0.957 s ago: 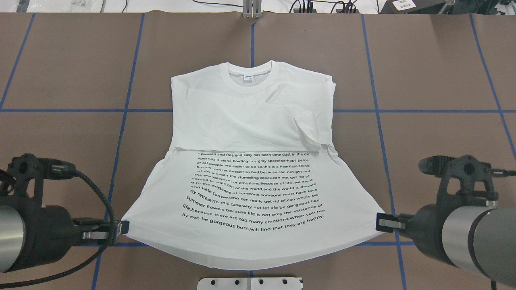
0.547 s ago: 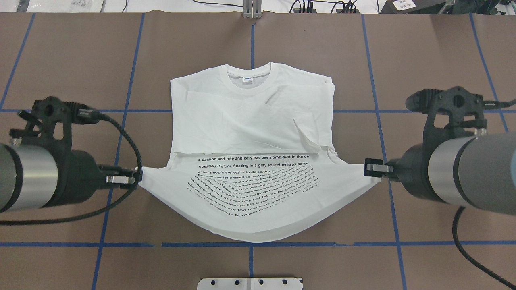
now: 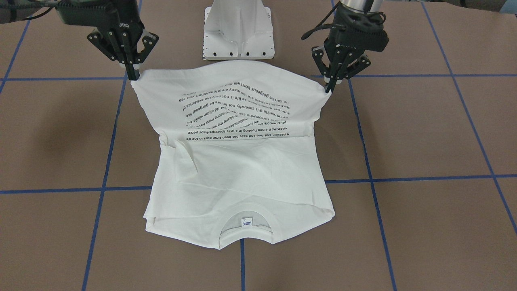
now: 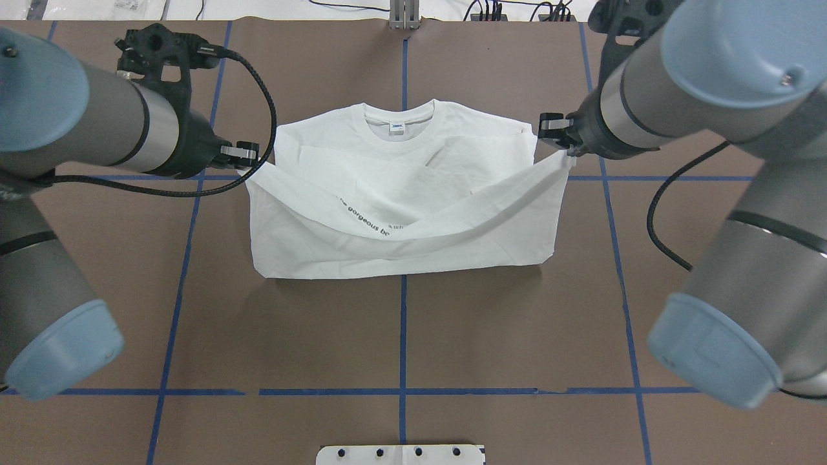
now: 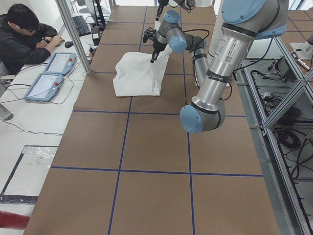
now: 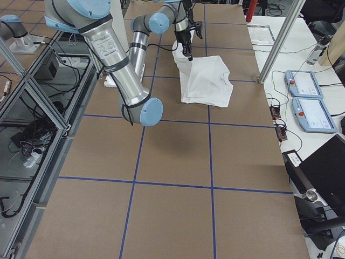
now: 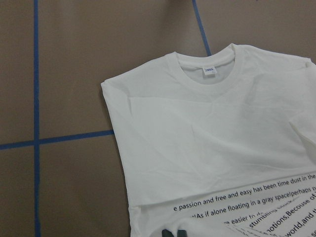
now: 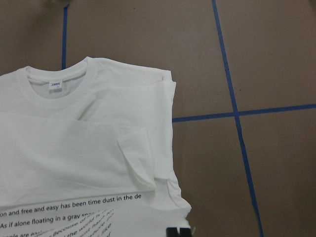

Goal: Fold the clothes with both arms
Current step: 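Lift the hem with both grippers and fold it toward the collar, then release the hem at the collar and raise both grippers away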

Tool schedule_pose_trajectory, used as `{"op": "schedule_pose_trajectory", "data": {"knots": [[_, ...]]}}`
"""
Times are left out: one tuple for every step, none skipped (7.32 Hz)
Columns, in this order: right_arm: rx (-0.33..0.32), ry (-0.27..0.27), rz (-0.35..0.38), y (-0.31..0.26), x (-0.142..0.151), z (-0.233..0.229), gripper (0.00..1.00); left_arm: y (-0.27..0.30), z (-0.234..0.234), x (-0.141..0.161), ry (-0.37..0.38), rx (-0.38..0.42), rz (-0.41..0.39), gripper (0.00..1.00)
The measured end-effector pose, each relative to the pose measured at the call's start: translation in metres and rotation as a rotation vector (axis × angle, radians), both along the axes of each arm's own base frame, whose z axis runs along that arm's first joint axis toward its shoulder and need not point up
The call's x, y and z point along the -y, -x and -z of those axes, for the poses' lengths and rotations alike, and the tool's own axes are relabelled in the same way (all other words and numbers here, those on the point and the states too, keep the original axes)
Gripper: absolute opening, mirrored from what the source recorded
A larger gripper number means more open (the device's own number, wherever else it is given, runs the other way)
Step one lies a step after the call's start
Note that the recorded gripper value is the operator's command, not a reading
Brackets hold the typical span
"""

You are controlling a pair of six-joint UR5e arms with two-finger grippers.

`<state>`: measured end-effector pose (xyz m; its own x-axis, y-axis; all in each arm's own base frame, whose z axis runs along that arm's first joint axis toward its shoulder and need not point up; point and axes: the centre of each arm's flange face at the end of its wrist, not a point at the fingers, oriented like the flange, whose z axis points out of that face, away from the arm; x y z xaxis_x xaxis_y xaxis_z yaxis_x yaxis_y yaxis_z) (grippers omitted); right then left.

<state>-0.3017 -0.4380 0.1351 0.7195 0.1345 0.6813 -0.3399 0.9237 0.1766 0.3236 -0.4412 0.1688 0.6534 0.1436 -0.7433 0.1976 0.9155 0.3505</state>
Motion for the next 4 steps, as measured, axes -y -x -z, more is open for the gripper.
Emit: {"op": "schedule_pose_trajectory", "data": {"knots": [[-0.011, -0.008, -0.014, 0.013, 0.033, -0.011, 0.0, -0.013, -0.011, 0.025, -0.002, 0.005, 0.015, 0.0], [-0.035, -0.011, -0.019, 0.023, 0.061, -0.022, 0.0, -0.028, -0.026, 0.05, -0.007, 0.003, 0.029, 0.0], [-0.061, -0.008, -0.02, 0.035, 0.087, -0.03, 0.0, -0.043, -0.042, 0.074, -0.013, -0.001, 0.041, 0.0], [-0.074, -0.006, -0.022, 0.051, 0.112, -0.041, 0.0, -0.059, -0.057, 0.097, -0.017, -0.004, 0.05, 0.0]]}}
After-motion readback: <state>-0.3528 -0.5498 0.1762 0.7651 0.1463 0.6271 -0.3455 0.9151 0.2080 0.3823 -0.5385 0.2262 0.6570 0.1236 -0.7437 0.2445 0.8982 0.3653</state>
